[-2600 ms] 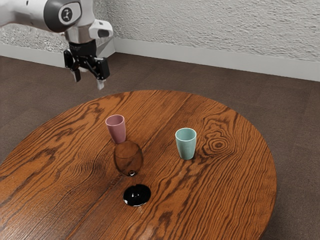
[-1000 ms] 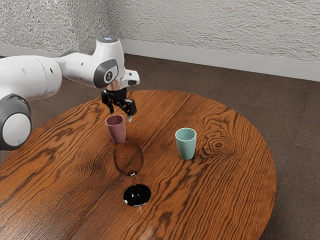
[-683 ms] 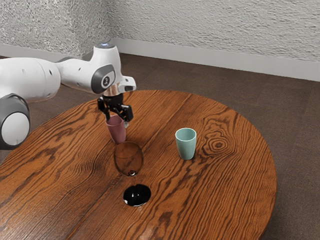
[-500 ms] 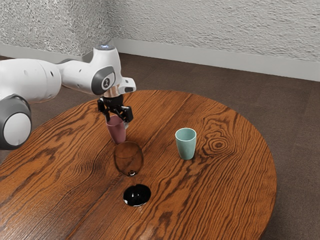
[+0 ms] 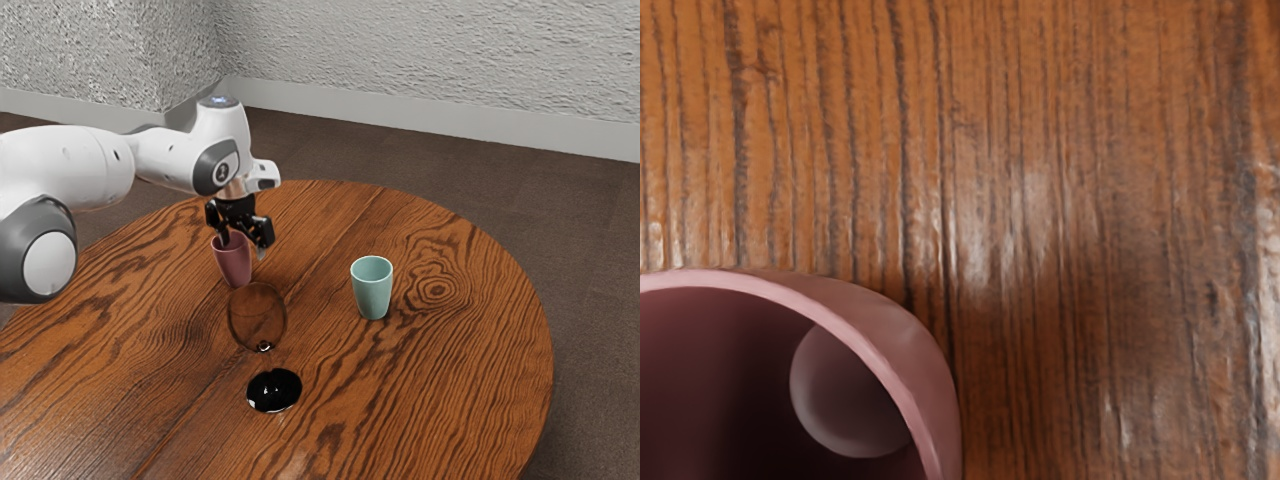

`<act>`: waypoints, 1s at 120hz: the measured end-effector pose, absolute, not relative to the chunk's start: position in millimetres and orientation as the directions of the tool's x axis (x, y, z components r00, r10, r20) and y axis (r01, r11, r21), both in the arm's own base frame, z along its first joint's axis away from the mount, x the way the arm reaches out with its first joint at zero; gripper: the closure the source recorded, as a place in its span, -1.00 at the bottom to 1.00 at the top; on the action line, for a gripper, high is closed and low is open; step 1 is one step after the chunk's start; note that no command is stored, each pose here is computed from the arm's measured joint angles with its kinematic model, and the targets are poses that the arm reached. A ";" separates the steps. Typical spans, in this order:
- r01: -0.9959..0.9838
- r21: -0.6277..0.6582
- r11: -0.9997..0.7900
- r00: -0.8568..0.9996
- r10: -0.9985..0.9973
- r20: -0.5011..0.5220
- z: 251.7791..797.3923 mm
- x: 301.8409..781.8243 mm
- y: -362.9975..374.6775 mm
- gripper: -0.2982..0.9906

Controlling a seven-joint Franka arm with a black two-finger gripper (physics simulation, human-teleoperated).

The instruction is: Place the left cup onto the right cup

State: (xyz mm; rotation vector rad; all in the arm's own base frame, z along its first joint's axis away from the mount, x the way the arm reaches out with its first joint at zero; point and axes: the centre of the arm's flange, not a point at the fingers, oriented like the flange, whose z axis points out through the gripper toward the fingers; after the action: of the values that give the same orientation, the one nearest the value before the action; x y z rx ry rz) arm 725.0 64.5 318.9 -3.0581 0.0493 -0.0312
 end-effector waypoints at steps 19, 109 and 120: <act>-0.030 -0.080 -0.996 0.999 -0.032 0.019 309.9 726.1 65.1 -0.29; -0.025 -0.083 -0.996 0.999 -0.028 0.036 309.0 727.7 68.0 0.64; -0.026 -0.087 -0.996 0.998 -0.030 0.049 317.9 728.2 66.1 0.65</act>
State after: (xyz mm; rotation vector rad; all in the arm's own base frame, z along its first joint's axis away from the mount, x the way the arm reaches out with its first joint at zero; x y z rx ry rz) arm 728.2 66.1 317.9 -3.0542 0.0428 -0.0763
